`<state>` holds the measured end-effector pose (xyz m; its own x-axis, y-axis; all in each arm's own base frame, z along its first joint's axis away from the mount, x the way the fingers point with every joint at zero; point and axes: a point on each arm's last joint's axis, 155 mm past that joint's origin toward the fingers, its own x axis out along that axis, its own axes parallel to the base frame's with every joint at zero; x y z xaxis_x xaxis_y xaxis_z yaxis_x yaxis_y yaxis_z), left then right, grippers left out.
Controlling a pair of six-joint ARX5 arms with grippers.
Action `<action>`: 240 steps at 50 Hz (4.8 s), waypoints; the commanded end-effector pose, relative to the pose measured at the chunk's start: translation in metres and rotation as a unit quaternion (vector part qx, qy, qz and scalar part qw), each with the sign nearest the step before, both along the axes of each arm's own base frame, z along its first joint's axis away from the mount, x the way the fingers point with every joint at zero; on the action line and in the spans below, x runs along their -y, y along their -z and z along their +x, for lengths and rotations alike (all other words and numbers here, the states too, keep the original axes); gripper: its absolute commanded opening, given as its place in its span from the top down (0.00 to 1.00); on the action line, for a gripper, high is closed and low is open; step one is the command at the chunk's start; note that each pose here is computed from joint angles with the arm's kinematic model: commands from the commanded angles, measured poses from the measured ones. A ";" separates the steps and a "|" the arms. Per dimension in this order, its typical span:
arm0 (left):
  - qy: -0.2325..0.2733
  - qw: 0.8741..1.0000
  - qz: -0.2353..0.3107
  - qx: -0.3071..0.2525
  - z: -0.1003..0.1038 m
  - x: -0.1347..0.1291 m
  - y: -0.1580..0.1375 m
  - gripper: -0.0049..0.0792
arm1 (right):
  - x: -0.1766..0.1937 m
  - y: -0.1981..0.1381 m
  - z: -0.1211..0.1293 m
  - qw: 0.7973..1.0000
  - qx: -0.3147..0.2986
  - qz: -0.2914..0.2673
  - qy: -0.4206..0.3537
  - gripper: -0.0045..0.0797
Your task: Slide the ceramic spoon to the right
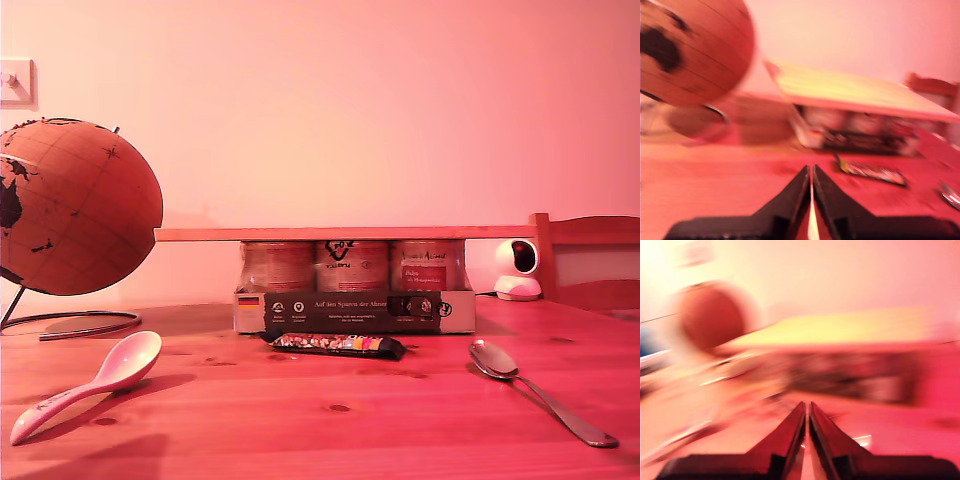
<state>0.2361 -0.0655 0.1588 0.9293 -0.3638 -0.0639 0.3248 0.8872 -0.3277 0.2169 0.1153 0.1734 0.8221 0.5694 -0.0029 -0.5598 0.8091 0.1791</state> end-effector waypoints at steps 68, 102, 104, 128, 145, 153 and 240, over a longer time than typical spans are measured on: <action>0.064 0.902 0.127 -0.409 0.056 0.064 0.104 0.96 | -0.057 0.029 -0.040 0.992 -0.067 -0.012 -0.107 0.96; 0.074 0.841 0.186 -0.503 0.055 0.082 0.139 0.60 | -0.056 0.030 -0.040 0.992 -0.063 -0.023 -0.105 0.96; 0.070 0.840 0.190 -0.503 0.056 0.081 0.136 0.60 | -0.056 0.031 -0.040 0.992 -0.063 -0.024 -0.105 0.96; 0.068 0.825 0.210 -0.520 0.053 0.081 0.149 0.61 | -0.054 0.030 -0.037 0.993 -0.062 -0.024 -0.097 0.96; 0.050 0.822 0.228 -0.519 0.055 0.074 0.153 0.68 | -0.054 0.030 -0.037 0.993 -0.062 -0.024 -0.097 0.96; 0.051 0.824 0.228 -0.517 0.056 0.075 0.152 0.69 | -0.055 0.031 -0.038 0.993 -0.063 -0.024 -0.098 0.96; 0.187 0.830 0.202 -0.485 0.031 0.197 0.167 0.83 | -0.059 0.048 -0.047 0.987 -0.096 -0.040 -0.122 0.96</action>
